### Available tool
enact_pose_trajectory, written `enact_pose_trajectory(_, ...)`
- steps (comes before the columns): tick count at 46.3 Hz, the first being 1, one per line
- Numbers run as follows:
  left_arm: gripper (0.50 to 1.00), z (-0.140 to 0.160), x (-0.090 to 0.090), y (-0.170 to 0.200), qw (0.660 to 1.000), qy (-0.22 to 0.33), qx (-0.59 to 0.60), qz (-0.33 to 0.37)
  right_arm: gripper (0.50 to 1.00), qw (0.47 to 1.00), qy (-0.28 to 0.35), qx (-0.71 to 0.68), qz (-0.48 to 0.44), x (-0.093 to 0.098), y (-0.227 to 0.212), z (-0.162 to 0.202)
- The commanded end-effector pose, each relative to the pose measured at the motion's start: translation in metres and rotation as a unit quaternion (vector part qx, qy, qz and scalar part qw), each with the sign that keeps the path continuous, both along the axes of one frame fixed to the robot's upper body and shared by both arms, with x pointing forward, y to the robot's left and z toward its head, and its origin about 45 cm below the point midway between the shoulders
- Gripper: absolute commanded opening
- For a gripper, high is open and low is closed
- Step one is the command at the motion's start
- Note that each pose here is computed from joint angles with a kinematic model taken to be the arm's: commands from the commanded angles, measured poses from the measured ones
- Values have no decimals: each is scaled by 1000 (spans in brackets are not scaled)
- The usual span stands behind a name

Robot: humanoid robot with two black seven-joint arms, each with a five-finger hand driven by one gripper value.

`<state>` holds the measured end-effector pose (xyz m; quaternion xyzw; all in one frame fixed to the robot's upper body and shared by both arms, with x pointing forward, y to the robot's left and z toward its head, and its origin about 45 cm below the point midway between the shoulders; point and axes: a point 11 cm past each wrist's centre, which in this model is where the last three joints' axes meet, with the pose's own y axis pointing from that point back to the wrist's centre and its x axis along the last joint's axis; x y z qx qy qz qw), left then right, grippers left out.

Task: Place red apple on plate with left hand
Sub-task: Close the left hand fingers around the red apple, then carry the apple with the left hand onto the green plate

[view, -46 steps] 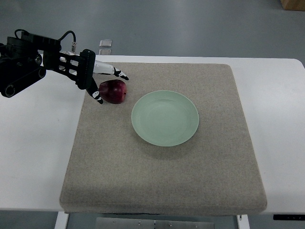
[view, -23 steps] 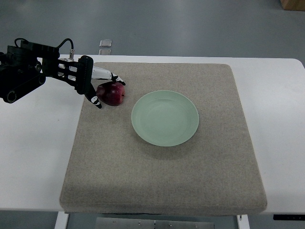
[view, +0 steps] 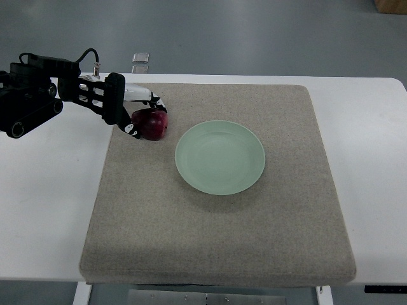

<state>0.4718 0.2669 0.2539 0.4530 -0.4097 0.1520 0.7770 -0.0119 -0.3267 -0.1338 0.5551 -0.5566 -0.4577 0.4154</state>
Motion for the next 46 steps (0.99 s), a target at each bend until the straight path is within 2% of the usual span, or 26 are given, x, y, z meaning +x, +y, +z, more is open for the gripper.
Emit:
enact_pose_trajectory(1,694,0,-1,-1,1000,3,-3,-7,964,1000,0,0,0,0,0,0)
enact_pose_trajectory(5,591,0,-2,-2,1000,3,-5,-10,964,1000,0,0,0,0,0,0)
enact_pose_trajectory(7,581,0,-2,-2,1000,3,-5,-11,964,1000,0,0,0,0,0,0)
enact_pose_trajectory(10,501,0,-2,-2,1000,3,-5,-11,964,1000,0,0,0,0,0,0)
enact_pose_trajectory(24,500,7,2,-3,1000,-5,-12,-8,964,1000,0,0,0,0,0,0)
enact_pose_trajectory(27,518,10,3,-3,1000,-7,-14,-7,964,1000,0,0,0,0,0,0)
enact_pose_trajectory(36,518,20,6,-8,999,-16,-40,-2,964,1000,0,0,1,0,0,0)
enact_pose_trajectory(46,521,39,7,-34,995,-27,-100,-16,964,1000,0,0,0,0,0,0)
